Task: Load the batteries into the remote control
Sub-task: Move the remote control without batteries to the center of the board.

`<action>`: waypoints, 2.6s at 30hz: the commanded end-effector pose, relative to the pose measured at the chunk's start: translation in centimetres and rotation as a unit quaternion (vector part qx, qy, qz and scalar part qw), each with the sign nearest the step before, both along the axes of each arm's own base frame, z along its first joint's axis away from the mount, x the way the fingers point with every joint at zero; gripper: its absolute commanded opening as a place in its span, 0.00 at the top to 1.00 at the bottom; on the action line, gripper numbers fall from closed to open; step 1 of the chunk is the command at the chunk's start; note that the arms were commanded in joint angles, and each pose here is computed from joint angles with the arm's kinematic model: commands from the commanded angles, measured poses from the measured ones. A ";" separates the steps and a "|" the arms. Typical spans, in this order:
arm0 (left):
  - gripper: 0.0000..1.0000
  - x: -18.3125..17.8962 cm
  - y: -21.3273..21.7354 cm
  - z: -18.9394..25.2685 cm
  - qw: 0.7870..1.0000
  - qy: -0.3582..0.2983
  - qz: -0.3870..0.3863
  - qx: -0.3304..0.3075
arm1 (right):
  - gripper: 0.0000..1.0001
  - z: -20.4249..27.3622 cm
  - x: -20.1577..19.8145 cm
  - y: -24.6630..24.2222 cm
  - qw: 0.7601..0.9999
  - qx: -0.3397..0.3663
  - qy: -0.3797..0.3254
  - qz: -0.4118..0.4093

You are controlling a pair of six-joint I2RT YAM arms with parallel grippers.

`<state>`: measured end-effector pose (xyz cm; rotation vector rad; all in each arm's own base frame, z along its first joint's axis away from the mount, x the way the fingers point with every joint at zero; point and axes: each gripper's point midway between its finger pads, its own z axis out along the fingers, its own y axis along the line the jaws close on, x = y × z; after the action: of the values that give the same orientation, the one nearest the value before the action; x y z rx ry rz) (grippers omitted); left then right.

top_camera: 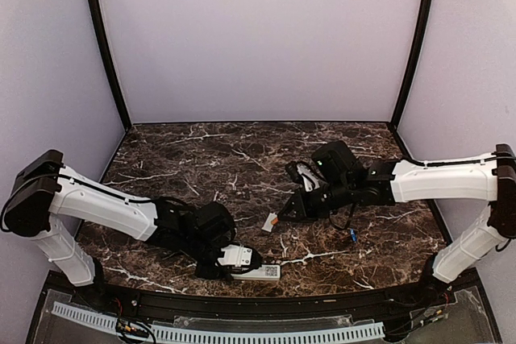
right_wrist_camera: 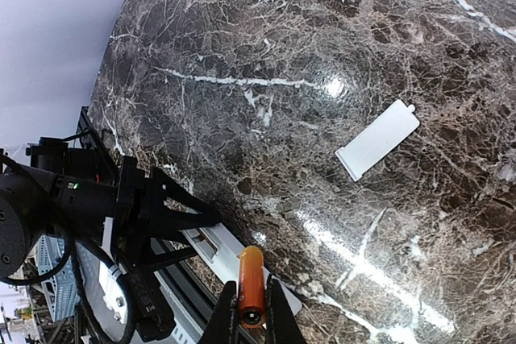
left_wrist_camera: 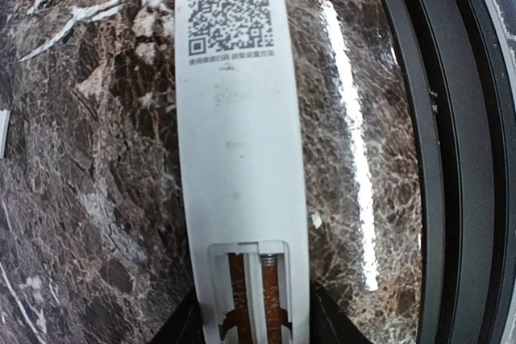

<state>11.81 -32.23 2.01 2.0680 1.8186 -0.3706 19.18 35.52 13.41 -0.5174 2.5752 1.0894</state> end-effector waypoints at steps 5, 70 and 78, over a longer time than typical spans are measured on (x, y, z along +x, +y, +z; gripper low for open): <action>0.74 0.1 -0.9 0.3 0.998 0.032 0.058 0.011 | 1.00 0.3 0.9 -1.0 1.000 0.000 -0.013 -0.023; 0.21 3.0 -4.6 7.0 0.954 0.062 0.263 -0.127 | 1.00 -2.2 -0.2 -0.8 0.997 0.054 0.062 -0.012; 0.24 2.6 -1.9 5.4 0.950 -0.002 0.219 -0.222 | 1.00 -4.3 -1.0 1.9 0.993 0.071 0.099 -0.001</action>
<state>13.71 -33.55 6.09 1.3709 2.1272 -0.5450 18.18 35.77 8.64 -0.3970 2.6804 1.2641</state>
